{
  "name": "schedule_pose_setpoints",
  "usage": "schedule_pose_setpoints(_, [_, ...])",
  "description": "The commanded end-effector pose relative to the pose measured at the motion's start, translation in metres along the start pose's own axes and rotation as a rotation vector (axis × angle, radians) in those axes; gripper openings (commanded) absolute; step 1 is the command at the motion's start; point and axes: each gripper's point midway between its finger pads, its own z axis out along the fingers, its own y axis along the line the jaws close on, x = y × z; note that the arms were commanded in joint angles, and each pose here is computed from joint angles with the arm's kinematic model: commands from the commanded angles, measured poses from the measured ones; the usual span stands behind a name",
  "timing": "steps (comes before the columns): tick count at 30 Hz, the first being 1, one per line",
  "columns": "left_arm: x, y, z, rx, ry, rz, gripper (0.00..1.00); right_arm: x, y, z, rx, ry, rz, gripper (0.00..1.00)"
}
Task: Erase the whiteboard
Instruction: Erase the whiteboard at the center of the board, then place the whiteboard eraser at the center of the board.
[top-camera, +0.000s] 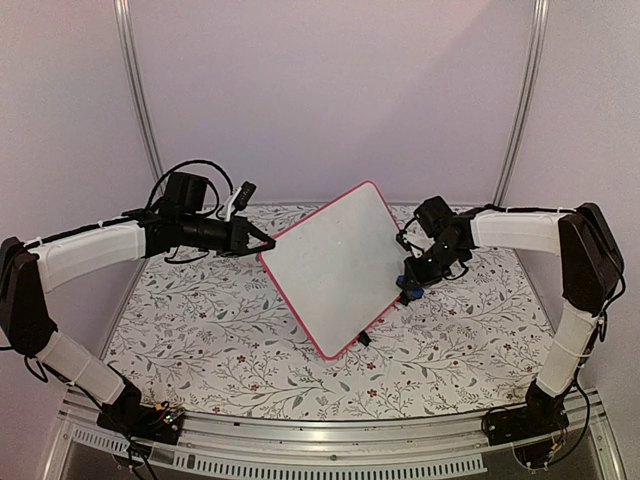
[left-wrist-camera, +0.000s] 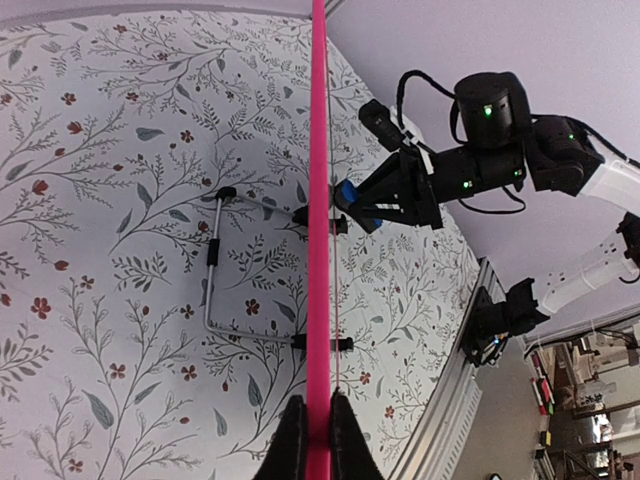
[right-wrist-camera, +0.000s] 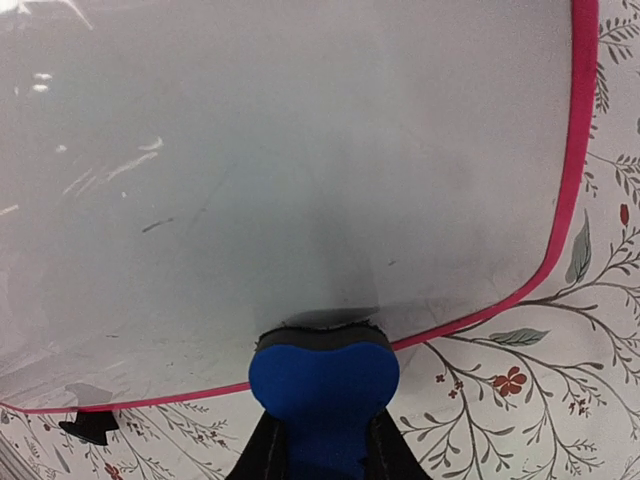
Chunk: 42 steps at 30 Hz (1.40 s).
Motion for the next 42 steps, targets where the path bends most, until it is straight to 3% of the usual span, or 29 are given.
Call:
schedule_pose_setpoints(1, [-0.004,-0.013,-0.003,0.037,-0.023,0.065,0.0,-0.038,0.005,-0.001,-0.013,-0.101,-0.019,0.0])
schedule_pose_setpoints(12, [-0.005,-0.014,-0.003,0.039,-0.024,0.07,0.0,-0.102,0.007,-0.06,0.049,-0.359,-0.015,0.0])
schedule_pose_setpoints(23, [-0.008,-0.018,-0.007,0.042,-0.038,0.078,0.01,-0.084,-0.051,-0.077,0.221,-0.391,0.177,0.0])
schedule_pose_setpoints(34, [-0.012,-0.021,-0.011,0.043,-0.055,0.087,0.16,-0.042,-0.114,-0.059,0.26,-0.339,0.414,0.02])
schedule_pose_setpoints(37, [-0.013,-0.022,-0.014,0.044,-0.064,0.092,0.26,-0.03,-0.127,-0.045,0.277,-0.303,0.457,0.05])
schedule_pose_setpoints(42, [-0.017,-0.022,-0.017,0.049,-0.076,0.09,0.37,-0.02,-0.14,-0.028,0.274,-0.265,0.505,0.19])
